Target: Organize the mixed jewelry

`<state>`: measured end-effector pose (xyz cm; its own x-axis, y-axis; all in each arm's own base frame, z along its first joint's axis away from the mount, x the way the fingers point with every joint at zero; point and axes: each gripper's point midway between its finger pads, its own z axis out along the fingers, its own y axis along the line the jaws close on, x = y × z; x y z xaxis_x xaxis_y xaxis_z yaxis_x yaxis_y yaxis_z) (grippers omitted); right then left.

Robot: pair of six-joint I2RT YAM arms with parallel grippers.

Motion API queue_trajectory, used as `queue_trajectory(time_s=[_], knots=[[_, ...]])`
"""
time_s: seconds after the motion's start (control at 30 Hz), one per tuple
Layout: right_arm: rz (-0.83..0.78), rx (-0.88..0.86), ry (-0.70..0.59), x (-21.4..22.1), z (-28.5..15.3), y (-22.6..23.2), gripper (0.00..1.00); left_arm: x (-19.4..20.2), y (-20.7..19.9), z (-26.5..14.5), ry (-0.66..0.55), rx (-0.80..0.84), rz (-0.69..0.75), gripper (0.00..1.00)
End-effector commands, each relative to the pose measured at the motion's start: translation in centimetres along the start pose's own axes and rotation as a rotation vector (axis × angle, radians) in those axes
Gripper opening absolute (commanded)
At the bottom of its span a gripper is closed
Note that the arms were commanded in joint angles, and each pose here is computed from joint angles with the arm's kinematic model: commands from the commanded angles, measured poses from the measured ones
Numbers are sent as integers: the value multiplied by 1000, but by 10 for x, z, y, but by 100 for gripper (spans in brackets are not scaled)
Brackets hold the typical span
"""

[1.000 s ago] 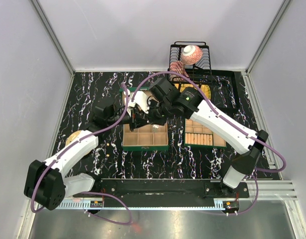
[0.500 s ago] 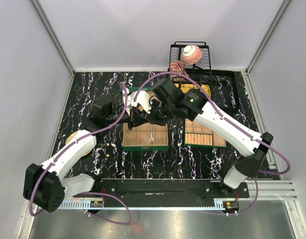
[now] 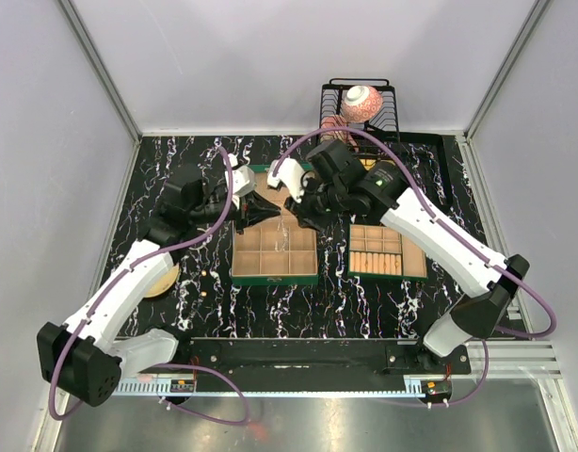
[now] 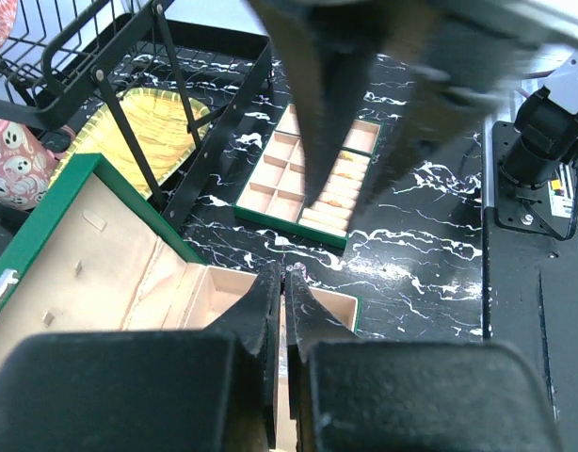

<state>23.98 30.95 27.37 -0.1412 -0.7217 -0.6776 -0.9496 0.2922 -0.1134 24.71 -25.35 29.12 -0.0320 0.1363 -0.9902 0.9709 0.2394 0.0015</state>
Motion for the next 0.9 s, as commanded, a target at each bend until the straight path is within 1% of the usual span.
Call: queue_trajectory(time_s=[0.0,0.13,0.3,0.53,0.73,0.83,0.87], knots=[[58,53,-126,-15,-20,-22,35,-34,-5,-11,-23,-11,91,0],[74,67,-195,-21,-24,-32,34,-47,-4,-16,-17,-43,77,0],[82,88,-264,-29,-28,-39,33,-51,-6,-24,14,-75,44,0],[85,57,-280,-32,-22,-36,32,-65,-3,-31,20,-146,-69,0],[90,13,-303,-37,-18,-30,31,-65,4,-34,40,-220,-185,0],[84,-25,-325,-41,-17,-23,31,-64,9,-34,44,-251,-195,0],[89,-28,-322,-41,-15,-23,31,-63,10,-33,44,-254,-224,0]])
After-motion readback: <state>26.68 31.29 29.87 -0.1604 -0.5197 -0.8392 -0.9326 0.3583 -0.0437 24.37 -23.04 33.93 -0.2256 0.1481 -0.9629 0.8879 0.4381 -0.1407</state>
